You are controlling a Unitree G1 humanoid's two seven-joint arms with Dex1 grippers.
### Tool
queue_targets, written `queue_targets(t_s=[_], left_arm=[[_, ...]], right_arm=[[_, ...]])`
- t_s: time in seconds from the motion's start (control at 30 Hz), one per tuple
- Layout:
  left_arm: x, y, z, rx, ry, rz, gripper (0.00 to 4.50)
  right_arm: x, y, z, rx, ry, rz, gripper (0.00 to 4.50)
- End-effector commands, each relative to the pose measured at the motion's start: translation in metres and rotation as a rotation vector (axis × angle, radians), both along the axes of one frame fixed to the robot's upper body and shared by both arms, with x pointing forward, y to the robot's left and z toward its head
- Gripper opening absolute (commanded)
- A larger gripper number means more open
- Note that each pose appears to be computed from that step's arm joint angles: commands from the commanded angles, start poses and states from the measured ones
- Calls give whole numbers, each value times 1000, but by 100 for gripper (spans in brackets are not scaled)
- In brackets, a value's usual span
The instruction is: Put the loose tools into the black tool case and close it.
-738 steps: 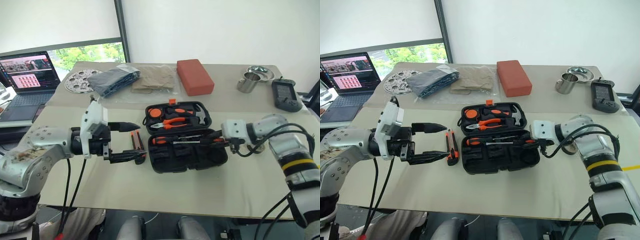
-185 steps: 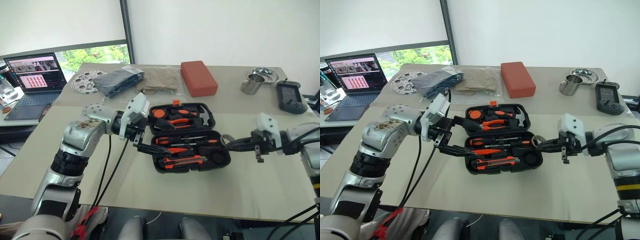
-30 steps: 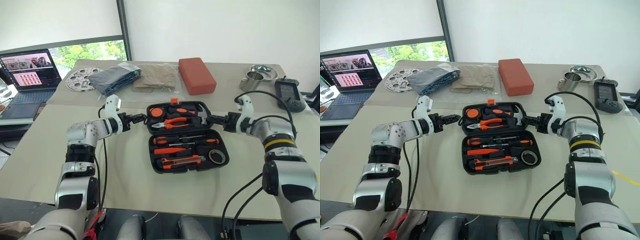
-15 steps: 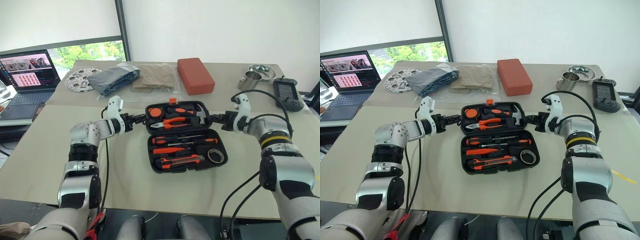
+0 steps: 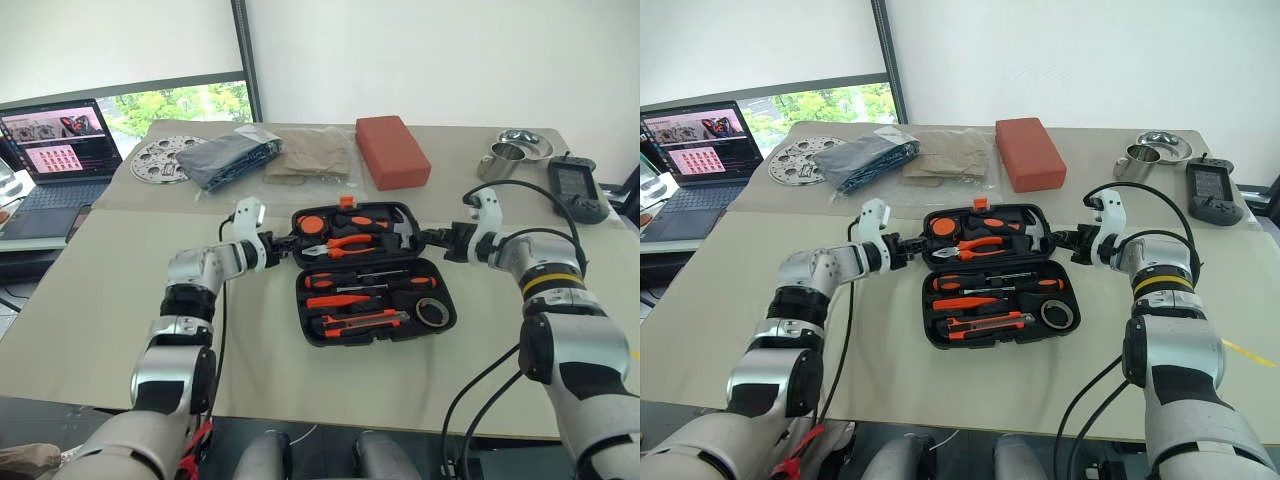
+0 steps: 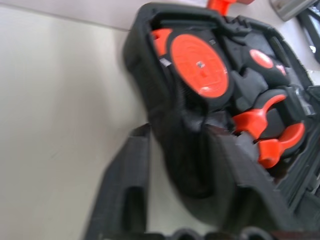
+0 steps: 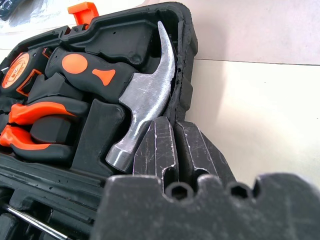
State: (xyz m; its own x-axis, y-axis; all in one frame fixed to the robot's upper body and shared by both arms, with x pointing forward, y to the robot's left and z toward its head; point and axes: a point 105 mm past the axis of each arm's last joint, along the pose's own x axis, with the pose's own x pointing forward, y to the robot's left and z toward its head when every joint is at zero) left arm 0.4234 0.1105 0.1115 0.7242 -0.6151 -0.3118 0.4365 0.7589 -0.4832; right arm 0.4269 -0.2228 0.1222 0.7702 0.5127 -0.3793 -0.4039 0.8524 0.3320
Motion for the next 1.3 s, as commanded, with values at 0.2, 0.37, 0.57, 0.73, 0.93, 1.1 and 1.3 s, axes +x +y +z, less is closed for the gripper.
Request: queue_targets(t_s=[0.2,0.37,0.57,0.73,0.93,1.1,1.3], left_arm=[[2,-6,7,-25,-2,-16,4],[5,2,10,13,-63,-17,4],[14,7,25,55,-159,-26,4],[22,-1,53,83,-313,-69,4],[22,-10,89,112,-529,-138,4],[11,-16,99,216,-709,-214,4],[-13,-16,78,319,-822,-306,4]], right_arm=[[3,-1,17,6,-71,12,0],[-2,-5,28,26,-148,37,0],[-14,-10,34,21,-220,36,0],[-29,-12,52,44,-314,24,0],[-42,-21,68,58,-412,-38,0],[-52,-20,76,58,-519,-32,0],[-65,-16,69,-53,-627,16,0]])
